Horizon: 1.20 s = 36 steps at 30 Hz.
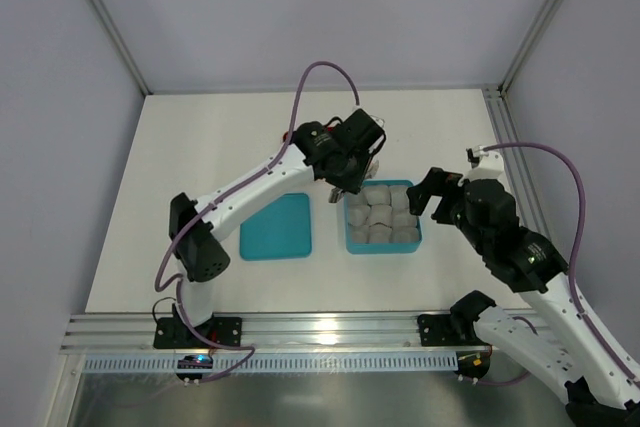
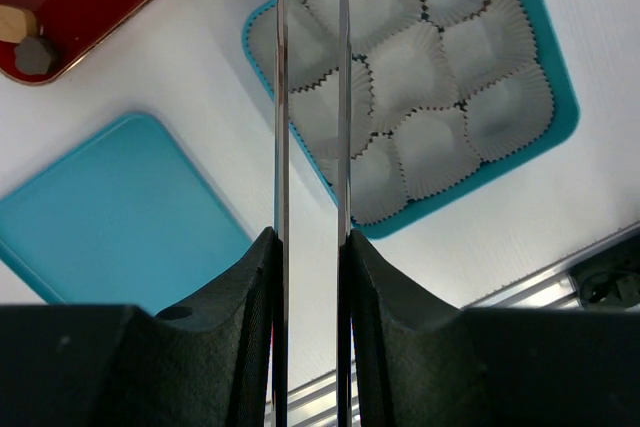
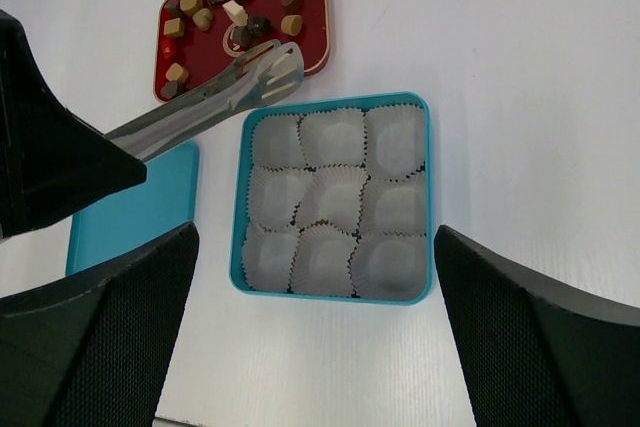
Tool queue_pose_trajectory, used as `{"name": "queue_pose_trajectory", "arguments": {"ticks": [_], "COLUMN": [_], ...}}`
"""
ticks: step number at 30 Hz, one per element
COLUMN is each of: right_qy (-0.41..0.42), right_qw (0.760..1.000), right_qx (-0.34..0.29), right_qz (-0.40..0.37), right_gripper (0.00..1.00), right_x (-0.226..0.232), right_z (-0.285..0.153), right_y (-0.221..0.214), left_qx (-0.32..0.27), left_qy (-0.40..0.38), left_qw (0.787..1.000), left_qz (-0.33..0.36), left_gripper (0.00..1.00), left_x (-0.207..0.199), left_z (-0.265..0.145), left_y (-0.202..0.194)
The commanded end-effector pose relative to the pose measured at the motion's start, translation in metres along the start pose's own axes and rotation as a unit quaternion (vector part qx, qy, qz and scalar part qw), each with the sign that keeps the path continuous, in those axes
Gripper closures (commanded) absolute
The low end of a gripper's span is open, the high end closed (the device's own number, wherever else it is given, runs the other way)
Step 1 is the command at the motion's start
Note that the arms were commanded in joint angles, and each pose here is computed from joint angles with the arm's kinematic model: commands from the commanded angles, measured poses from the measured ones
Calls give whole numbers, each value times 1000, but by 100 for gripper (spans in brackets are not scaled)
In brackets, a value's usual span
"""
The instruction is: Pack the chocolate
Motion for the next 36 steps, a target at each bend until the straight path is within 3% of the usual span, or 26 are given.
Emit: {"name": "queue_pose_trajectory", "arguments": {"ticks": [1, 11, 25, 36], "right_qy": [-7, -8, -1, 3], "right_qw": [999, 999, 1000, 1000], "right_qx": [-33, -42, -29, -21], "right_qz": [2, 15, 10, 12], "right_gripper": [0, 0, 0, 0], "right_x": [2, -2, 0, 0], "right_z": [-16, -24, -18, -16], "right_y": [22, 24, 17, 11], "left_qx": [-38, -30, -15, -13], "left_qy": [-22, -56, -65, -65], "left_qw": [999, 997, 997, 997], "left_qz": [10, 35, 46, 45], "left_gripper": [74, 74, 71, 63], "left_x": [-27, -75, -89, -90], "left_z": [-20, 4, 41, 45], "left_y": [16, 17, 19, 19]}}
Point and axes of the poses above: each gripper's point midway between its finger pads, its own z axis out along the fingers, its own x axis along the line the jaws close on, y = z × x, the point moved 3 cm from there along -z, back along the fingers, and after that the axes turned 12 degrees about z, right-handed, at the moved point
